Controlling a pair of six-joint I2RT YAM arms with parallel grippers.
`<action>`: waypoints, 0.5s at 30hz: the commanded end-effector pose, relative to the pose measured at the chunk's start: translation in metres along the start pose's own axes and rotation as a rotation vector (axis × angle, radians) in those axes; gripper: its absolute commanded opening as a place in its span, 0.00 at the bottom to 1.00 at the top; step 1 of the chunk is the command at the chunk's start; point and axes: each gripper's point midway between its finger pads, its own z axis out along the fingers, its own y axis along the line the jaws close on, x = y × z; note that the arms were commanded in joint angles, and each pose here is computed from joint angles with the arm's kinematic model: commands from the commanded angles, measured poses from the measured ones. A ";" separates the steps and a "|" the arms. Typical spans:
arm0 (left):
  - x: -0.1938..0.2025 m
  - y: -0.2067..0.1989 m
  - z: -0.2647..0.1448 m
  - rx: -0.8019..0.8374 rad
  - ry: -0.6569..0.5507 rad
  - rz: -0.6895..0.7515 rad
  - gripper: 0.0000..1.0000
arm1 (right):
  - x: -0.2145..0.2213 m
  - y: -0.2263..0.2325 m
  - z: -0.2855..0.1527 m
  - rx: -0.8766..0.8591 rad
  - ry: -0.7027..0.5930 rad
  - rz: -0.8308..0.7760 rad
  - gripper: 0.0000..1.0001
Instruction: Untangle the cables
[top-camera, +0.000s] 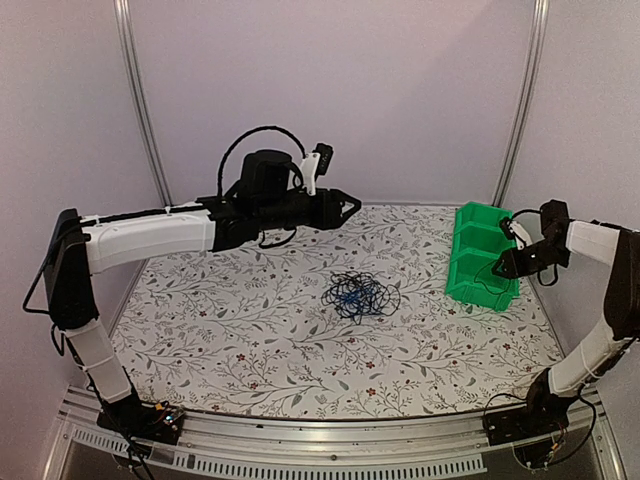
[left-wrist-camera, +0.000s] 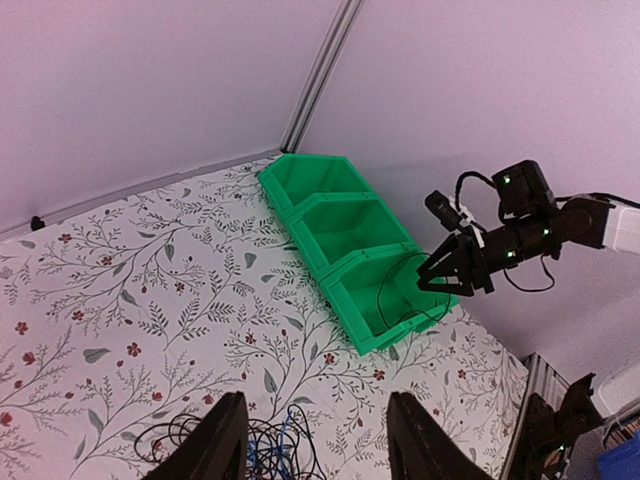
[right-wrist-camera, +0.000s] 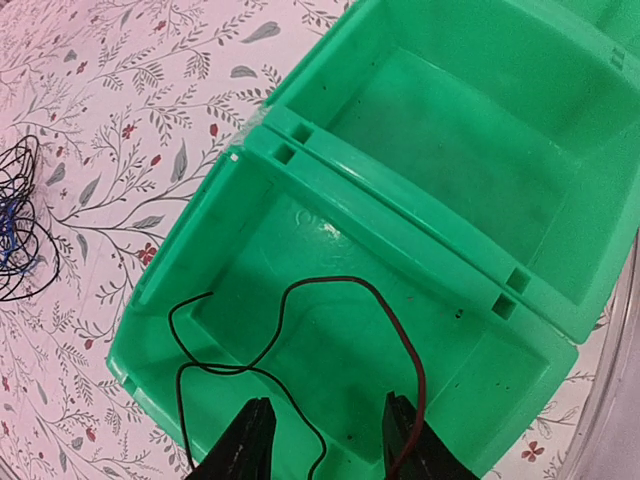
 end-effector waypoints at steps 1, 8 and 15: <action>0.009 0.013 0.001 -0.024 0.015 -0.013 0.50 | -0.022 0.009 -0.043 0.026 -0.029 -0.080 0.44; 0.018 0.016 0.002 -0.023 0.032 -0.020 0.50 | -0.024 0.020 -0.080 0.059 -0.027 -0.180 0.50; 0.026 0.017 0.006 -0.012 0.060 -0.015 0.50 | -0.009 0.038 -0.080 -0.030 0.009 -0.173 0.42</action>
